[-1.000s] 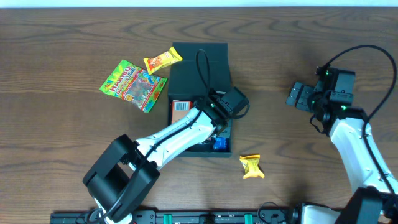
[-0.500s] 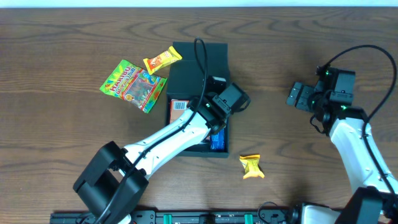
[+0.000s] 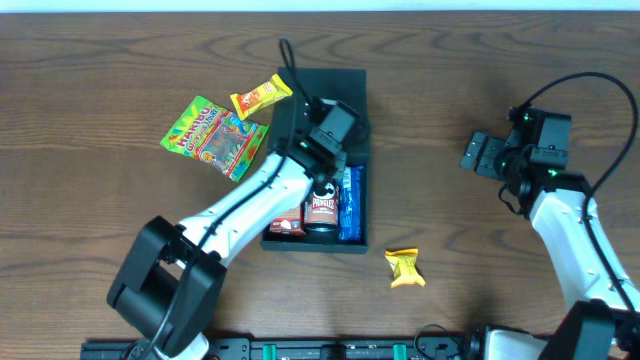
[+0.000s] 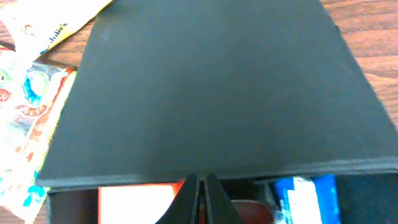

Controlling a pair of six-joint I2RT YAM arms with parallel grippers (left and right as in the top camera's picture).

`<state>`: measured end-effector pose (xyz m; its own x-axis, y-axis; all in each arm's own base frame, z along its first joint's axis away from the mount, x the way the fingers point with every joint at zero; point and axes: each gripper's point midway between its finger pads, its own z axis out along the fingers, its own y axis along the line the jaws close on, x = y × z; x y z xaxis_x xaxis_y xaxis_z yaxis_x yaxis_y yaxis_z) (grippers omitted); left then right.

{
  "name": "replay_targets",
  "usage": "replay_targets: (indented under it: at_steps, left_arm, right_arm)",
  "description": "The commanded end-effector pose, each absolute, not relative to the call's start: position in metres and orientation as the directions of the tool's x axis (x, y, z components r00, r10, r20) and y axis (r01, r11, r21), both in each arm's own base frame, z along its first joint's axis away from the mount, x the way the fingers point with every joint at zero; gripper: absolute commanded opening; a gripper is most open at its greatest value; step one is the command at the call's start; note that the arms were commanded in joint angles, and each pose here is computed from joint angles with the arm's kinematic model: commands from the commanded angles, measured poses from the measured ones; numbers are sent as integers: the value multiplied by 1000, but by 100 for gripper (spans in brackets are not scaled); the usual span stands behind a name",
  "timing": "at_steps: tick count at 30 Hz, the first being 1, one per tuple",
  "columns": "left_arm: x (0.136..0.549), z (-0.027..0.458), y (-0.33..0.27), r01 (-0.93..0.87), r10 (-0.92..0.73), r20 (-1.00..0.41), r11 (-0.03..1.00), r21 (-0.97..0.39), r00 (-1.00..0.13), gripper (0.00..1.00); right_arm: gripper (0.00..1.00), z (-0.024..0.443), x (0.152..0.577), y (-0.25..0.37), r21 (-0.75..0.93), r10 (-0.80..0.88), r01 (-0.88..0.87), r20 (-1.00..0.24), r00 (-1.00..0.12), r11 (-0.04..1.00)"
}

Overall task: Pack container
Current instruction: 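Lower the Hello Panda box into the box beside the Pringles can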

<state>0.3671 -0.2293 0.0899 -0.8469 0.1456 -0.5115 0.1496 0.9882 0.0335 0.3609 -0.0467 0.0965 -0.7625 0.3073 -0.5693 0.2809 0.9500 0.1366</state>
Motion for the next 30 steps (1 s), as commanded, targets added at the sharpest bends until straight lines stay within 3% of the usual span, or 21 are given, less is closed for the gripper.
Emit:
replay_targets:
  at_steps: [1, 11, 30]
  left_arm:
    - [365, 84, -234, 214, 185, -478, 977, -7, -859, 6]
    - [352, 80, -246, 263, 207, -431, 962, -75, -878, 6]
    - [329, 48, -234, 257, 238, -290, 966, -28, -927, 6]
  right_arm:
    - [99, 101, 363, -49, 144, 321, 293, -578, -750, 945]
    - [99, 101, 363, -49, 144, 321, 293, -578, -750, 945]
    - [99, 101, 363, -49, 144, 321, 293, -578, -750, 945]
